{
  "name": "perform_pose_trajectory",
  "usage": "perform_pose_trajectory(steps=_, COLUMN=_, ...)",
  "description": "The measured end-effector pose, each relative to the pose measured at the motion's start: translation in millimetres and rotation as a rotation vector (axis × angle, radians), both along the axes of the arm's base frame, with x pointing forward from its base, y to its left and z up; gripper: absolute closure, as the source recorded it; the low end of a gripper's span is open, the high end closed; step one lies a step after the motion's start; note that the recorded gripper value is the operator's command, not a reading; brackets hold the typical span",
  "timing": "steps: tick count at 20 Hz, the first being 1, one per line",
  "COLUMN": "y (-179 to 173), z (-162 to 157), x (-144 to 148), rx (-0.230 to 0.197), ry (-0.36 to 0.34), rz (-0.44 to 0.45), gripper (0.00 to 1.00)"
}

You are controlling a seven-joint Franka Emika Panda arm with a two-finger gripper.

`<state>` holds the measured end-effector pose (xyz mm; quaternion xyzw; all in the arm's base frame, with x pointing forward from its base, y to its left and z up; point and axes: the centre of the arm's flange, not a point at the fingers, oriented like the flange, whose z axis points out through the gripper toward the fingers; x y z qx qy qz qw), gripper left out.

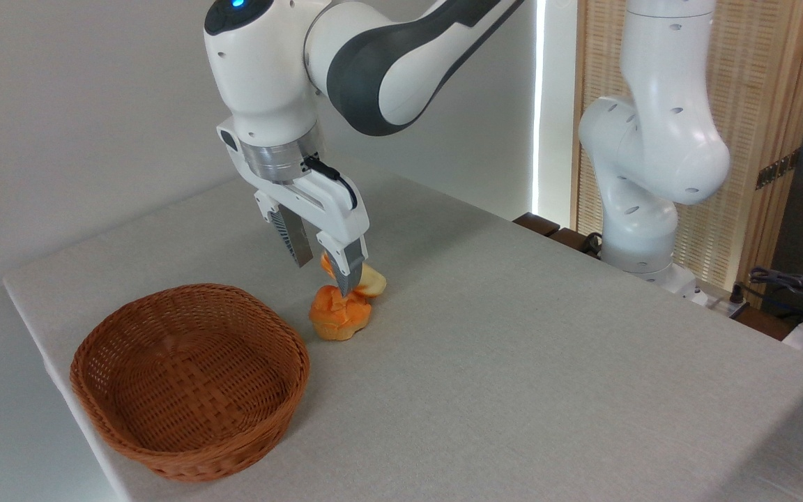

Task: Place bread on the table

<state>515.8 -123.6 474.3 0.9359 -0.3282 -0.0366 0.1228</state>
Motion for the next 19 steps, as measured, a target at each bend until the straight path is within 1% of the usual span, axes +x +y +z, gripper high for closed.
perform_pose_trajectory(steps=3, y=0, z=11, x=4, rx=-0.005, ry=-0.027, rz=0.002, gripper=0.00)
perform_pose_trajectory(steps=8, y=2, z=65, x=19, rx=-0.027, ry=-0.141, rz=0.012, gripper=0.00)
perform_pose_trajectory(steps=9, y=4, z=73, x=21, rx=-0.020, ry=-0.159, rz=0.010, gripper=0.00)
perform_pose_trajectory(steps=12, y=11, z=85, x=24, rx=0.048, ry=-0.199, rz=-0.009, gripper=0.00)
perform_pose_trajectory(steps=15, y=18, z=101, x=28, rx=0.100, ry=-0.243, rz=-0.020, gripper=0.00)
perform_pose_trajectory(steps=17, y=26, z=103, x=29, rx=0.122, ry=-0.249, rz=-0.015, gripper=0.00)
perform_pose_trajectory(steps=19, y=29, z=102, x=30, rx=0.127, ry=-0.246, rz=-0.011, gripper=0.00)
